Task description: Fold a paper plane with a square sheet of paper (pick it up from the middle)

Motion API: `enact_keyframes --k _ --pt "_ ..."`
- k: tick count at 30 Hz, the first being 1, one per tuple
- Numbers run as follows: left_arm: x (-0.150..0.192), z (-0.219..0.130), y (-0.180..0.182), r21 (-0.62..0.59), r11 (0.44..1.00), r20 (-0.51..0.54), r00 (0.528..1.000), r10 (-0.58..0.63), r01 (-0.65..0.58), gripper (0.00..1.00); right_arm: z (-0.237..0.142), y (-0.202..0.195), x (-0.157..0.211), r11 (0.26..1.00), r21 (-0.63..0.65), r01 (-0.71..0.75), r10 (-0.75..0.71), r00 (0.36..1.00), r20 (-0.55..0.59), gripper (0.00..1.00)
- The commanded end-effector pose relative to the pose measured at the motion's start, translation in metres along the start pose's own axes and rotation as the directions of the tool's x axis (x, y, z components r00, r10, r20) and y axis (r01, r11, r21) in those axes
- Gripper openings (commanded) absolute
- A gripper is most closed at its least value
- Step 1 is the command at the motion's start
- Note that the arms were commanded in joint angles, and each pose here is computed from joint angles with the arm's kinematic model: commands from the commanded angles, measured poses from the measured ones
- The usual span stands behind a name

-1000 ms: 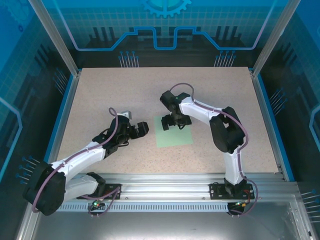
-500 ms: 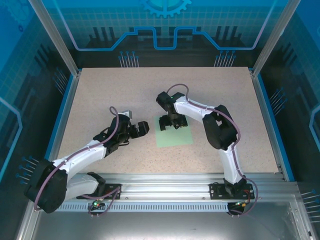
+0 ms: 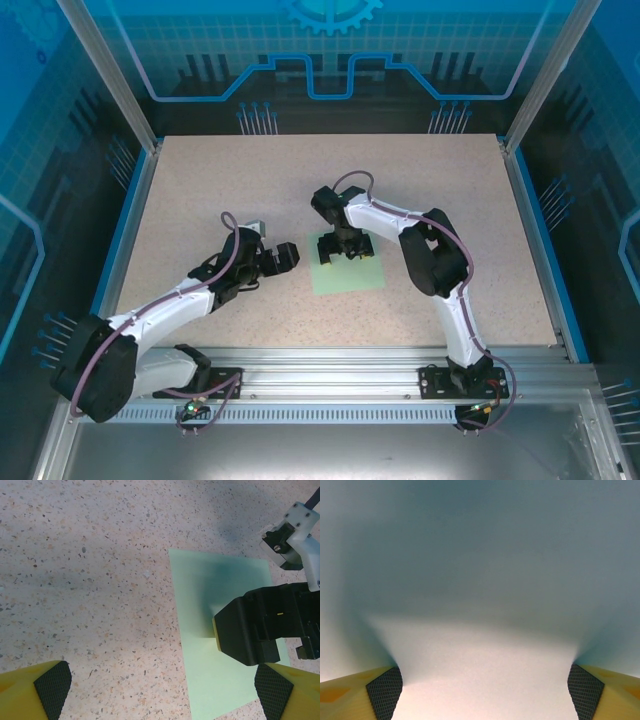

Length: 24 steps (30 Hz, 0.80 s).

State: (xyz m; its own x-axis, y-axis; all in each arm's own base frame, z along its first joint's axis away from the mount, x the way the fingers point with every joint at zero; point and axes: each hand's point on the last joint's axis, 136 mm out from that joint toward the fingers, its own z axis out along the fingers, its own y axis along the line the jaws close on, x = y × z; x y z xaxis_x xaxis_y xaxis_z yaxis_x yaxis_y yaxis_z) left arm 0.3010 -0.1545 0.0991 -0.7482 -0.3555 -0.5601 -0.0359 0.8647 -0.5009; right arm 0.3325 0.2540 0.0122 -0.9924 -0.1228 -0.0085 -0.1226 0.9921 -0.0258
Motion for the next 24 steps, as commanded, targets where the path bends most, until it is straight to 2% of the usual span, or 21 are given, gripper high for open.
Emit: enact_keyframes --k 1,6,15,24 --pt "-0.008 -0.001 -0.006 0.009 1.0 -0.007 1.0 0.02 -0.02 0.98 0.037 -0.005 0.025 0.998 0.069 -0.006 0.014 0.994 -0.11 0.9" --pt "-0.007 -0.001 -0.006 0.005 1.0 -0.015 1.0 0.021 -0.021 0.98 0.048 -0.006 0.029 0.998 0.055 -0.019 0.026 0.991 -0.129 0.85" --pt "-0.006 -0.001 -0.005 0.0 1.0 -0.021 1.0 0.016 -0.016 0.98 0.043 -0.007 0.025 0.999 0.035 -0.015 0.019 0.993 -0.115 0.73" --pt "-0.006 -0.001 -0.005 0.0 1.0 -0.025 1.0 0.015 -0.015 0.98 0.037 -0.006 0.021 1.0 0.006 -0.007 0.008 0.995 -0.101 0.69"
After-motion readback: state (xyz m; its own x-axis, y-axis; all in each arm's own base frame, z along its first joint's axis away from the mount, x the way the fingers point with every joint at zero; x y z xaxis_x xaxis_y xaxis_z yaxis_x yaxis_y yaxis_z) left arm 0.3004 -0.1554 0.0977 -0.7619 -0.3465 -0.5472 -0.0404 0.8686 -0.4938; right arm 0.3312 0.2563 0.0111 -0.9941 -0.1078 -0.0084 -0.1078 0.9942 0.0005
